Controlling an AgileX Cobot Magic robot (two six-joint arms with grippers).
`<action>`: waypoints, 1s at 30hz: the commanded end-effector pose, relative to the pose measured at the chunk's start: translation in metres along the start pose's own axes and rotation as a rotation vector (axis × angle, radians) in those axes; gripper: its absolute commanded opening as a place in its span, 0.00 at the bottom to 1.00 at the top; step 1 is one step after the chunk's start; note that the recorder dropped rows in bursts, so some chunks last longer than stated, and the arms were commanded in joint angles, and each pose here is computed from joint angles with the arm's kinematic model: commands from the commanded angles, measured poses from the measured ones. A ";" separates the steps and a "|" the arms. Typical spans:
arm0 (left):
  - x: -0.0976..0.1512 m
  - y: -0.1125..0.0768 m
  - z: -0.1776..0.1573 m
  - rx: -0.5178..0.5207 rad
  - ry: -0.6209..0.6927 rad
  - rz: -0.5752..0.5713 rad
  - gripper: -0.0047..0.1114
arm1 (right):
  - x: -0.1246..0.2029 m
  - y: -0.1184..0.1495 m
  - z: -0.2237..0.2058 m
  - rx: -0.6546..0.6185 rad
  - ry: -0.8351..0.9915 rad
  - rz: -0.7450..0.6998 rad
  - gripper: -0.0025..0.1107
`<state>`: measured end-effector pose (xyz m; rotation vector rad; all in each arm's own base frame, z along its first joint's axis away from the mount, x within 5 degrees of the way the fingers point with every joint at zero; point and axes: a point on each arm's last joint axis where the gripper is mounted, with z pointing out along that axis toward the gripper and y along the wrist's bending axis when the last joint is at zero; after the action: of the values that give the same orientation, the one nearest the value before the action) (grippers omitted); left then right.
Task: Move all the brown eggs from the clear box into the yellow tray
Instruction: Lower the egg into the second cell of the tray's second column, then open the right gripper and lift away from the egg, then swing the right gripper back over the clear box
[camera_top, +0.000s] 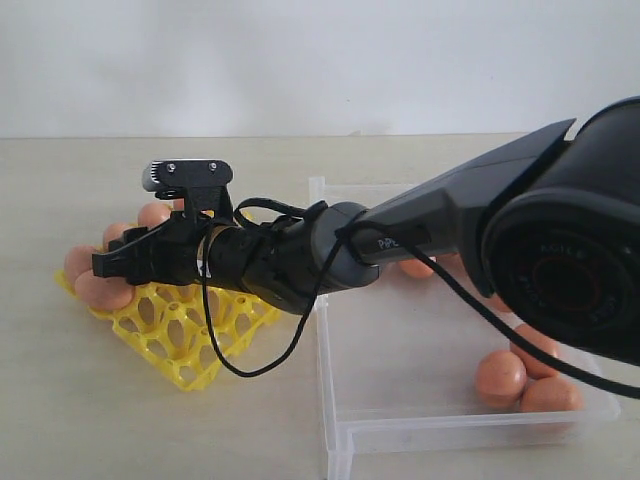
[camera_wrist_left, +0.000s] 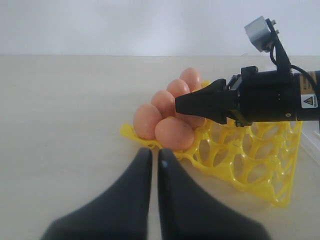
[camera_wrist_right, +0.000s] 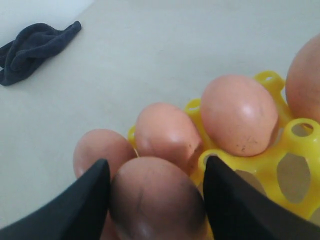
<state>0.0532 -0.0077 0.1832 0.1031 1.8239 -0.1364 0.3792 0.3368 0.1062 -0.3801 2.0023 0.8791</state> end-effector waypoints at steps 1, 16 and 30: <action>0.000 0.000 0.000 0.006 -0.005 -0.003 0.08 | -0.012 0.005 -0.004 -0.015 -0.031 -0.008 0.46; 0.000 0.000 0.000 0.006 -0.005 -0.003 0.08 | -0.100 0.053 -0.094 0.309 0.180 -0.313 0.05; 0.000 0.000 0.000 0.006 -0.005 -0.003 0.08 | -0.125 0.031 -0.208 0.886 0.823 -0.750 0.02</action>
<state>0.0532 -0.0077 0.1832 0.1031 1.8239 -0.1364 0.3007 0.2199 0.2898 -1.0218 2.4292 -0.6248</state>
